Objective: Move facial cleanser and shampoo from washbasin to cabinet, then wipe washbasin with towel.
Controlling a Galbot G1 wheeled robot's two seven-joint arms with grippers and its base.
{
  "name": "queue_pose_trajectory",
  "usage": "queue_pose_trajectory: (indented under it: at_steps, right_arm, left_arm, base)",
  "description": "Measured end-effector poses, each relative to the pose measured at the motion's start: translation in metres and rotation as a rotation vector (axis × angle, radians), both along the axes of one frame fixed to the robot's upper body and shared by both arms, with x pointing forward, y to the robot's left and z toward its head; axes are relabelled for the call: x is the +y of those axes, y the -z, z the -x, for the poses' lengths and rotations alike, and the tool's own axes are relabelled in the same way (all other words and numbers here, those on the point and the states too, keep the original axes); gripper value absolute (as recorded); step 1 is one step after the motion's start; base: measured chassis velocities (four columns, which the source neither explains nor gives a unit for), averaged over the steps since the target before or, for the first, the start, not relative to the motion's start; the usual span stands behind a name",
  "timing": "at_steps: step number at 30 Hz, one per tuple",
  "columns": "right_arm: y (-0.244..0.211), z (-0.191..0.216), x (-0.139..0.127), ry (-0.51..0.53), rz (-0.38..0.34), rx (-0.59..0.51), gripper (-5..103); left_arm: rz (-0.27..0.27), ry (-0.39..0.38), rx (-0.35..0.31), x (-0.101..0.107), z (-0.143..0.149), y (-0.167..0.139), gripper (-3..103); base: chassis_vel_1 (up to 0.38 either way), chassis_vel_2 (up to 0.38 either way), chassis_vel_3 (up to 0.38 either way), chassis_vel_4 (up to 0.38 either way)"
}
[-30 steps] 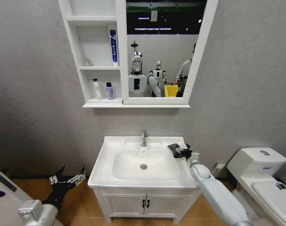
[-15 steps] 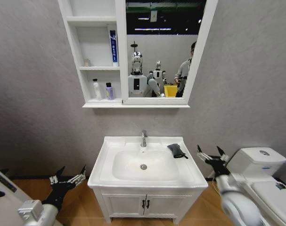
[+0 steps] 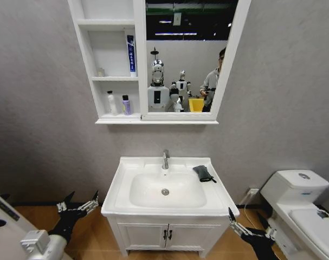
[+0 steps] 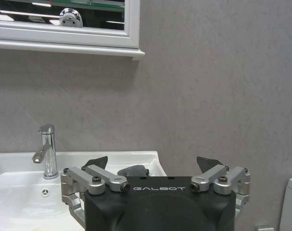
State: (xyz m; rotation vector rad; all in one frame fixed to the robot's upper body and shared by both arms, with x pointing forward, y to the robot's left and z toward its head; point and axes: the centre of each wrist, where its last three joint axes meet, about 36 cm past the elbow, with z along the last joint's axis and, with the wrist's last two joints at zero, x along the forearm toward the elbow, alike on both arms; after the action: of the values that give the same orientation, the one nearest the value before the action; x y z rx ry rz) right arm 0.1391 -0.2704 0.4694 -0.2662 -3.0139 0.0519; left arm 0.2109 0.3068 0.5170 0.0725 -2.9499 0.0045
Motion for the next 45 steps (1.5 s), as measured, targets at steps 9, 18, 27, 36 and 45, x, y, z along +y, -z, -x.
queue_pose_trajectory:
  at_steps: [9, 18, 27, 36, 45]
  right_arm:
    - [0.0006, -0.0025, 0.0014, -0.002, 0.002, -0.006, 100]
    - [0.0018, -0.0031, 0.0011, -0.001, 0.000, -0.004, 100]
    - [0.0025, -0.0034, 0.0009, 0.000, -0.001, -0.003, 100]
    - [0.0027, -0.0035, 0.0009, 0.001, -0.002, -0.002, 100]
    - [0.0029, -0.0036, 0.0008, 0.001, -0.002, -0.002, 100]
  left_arm:
    - [0.000, 0.000, 0.000, 0.0000, 0.0000, 0.0000, 100]
    - [0.000, 0.000, 0.000, 0.0000, 0.0000, 0.0000, 100]
    - [0.000, 0.000, 0.000, 0.0000, 0.0000, 0.0000, 100]
    - [0.000, 0.000, 0.000, 0.0000, 0.0000, 0.0000, 100]
    - [0.000, 0.000, 0.000, 0.0000, 0.0000, 0.0000, 100]
  base:
    - [0.000, 0.000, 0.000, 0.000]
    - [0.000, 0.000, 0.000, 0.000]
    - [0.042, -0.037, -0.049, 0.043]
    - [0.217, -0.200, -0.194, 0.191]
    - [0.287, -0.296, -0.294, 0.292]
